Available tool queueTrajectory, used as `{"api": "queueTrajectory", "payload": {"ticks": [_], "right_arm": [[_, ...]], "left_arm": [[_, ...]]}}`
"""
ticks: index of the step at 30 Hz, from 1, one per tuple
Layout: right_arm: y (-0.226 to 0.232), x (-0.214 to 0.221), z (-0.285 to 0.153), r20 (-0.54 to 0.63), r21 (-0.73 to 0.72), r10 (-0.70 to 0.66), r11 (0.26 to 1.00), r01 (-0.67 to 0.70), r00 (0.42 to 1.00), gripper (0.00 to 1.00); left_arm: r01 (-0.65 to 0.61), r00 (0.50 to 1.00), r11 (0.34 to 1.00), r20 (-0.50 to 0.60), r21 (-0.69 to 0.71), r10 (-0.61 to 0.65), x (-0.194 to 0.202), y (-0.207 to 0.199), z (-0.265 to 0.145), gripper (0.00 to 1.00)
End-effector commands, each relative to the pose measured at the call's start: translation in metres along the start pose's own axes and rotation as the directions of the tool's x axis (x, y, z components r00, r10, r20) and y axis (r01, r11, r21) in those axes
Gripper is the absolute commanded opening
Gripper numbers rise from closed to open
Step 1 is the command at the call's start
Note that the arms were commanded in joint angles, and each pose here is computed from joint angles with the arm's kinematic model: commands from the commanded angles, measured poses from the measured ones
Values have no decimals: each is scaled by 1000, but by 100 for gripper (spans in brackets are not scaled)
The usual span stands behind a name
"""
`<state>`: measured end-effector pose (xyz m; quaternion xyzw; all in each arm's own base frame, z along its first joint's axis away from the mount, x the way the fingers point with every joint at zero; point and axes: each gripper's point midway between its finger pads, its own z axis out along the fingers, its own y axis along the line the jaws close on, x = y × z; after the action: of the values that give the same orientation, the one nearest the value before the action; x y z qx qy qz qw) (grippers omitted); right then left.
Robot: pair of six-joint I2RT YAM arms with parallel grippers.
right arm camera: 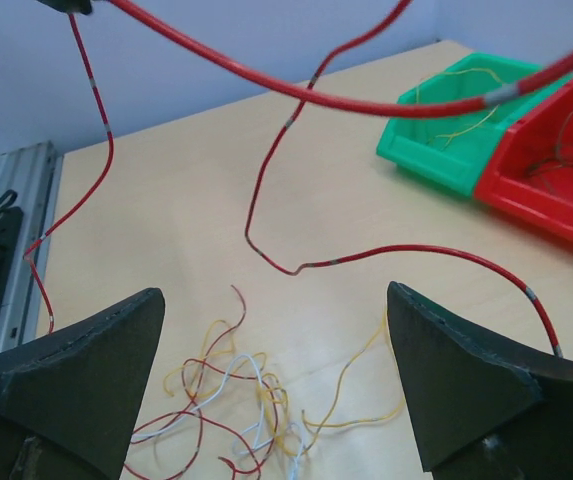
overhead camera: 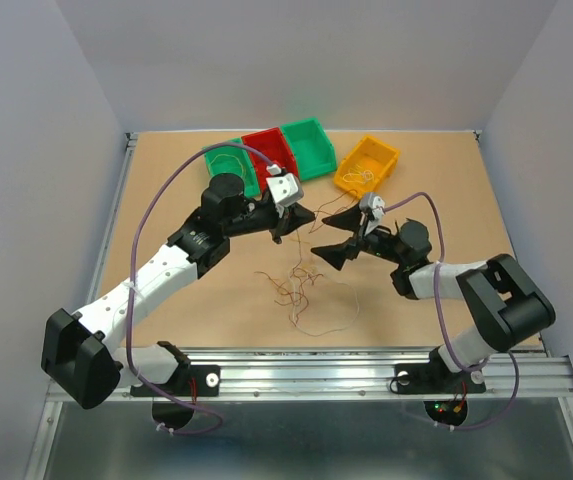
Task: Untangle the cables
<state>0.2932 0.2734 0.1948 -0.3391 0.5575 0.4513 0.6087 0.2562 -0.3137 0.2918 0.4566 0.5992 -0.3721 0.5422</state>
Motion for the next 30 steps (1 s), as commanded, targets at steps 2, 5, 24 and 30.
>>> {"api": "queueTrajectory", "payload": {"ticks": [2,5,24,30], "right_arm": [[28,-89,10,331,-140,-217,951,275,918,96],[28,-93,11,359,-148,-204,951,272,911,95],[25,-140,19,454,-125,-168,960,249,875,39],[37,-141,13,447,-160,-155,955,249,881,1]], "left_arm": [[-26,998,999,57,31,24,-23,-8,-5,0],[-26,998,999,58,35,24,-23,-9,-5,0],[10,999,999,52,38,-12,-22,-7,-2,0],[39,998,999,57,35,-41,-21,-1,-3,0]]}}
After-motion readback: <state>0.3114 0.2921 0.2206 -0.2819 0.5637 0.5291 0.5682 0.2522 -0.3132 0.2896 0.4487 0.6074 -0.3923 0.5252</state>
